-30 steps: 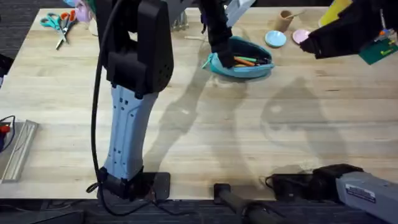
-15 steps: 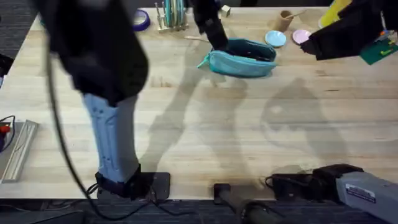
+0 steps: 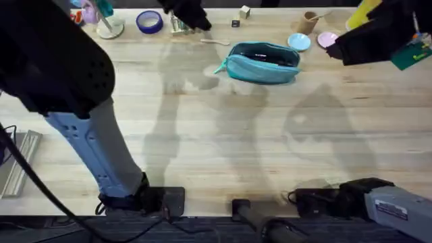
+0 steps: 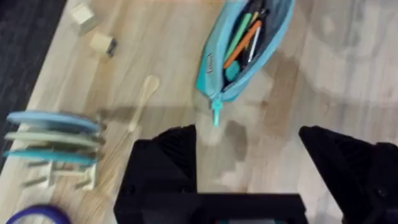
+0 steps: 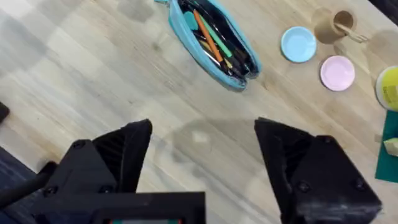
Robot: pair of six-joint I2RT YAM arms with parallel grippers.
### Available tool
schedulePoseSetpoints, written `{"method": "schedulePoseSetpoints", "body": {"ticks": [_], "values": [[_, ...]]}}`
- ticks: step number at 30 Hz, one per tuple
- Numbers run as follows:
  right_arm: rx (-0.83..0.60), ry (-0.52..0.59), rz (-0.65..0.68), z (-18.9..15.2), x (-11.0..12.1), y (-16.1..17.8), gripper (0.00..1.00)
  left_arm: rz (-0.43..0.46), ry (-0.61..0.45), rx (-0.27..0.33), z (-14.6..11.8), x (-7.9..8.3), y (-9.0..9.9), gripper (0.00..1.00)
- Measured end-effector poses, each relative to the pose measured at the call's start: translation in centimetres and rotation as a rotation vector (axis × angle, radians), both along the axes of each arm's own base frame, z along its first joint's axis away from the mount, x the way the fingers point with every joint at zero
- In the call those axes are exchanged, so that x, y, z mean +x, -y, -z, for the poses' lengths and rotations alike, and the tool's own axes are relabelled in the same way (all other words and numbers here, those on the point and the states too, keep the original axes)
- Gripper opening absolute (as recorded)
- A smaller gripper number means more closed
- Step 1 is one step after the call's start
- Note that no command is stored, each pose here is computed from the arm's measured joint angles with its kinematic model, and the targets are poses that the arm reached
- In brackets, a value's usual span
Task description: Unzip the bag, pick up the pens from the table one at a time and place them inside, then zip the bag closed.
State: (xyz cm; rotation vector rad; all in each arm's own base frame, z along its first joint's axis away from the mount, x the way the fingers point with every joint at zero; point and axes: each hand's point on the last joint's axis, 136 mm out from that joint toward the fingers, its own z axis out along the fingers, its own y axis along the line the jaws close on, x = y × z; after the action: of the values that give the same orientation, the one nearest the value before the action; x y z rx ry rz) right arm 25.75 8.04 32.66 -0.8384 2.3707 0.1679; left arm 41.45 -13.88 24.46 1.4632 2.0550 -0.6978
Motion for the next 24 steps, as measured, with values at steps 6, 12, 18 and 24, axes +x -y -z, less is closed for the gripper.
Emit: {"method": "schedulePoseSetpoints", "body": {"ticks": [6, 12, 18, 24], "values": [[0.0, 0.0, 0.0, 0.0, 0.0, 0.0, 0.998, -0.064, 0.015, -0.009, -0.2, 1.1, -2.9, 0.993], [0.0, 0.0, 0.0, 0.0, 0.0, 0.0, 0.998, -0.075, 0.01, -0.009, -0.1, 1.0, -3.8, 0.995], [0.0, 0.0, 0.0, 0.0, 0.0, 0.0, 0.998, 0.05, -0.029, 0.002, 0.2, -2.1, -3.7, 0.995], [0.0, 0.0, 0.0, 0.0, 0.0, 0.0, 0.997, 0.106, 0.047, -0.039, -0.4, -1.9, -4.2, 0.995]]}}
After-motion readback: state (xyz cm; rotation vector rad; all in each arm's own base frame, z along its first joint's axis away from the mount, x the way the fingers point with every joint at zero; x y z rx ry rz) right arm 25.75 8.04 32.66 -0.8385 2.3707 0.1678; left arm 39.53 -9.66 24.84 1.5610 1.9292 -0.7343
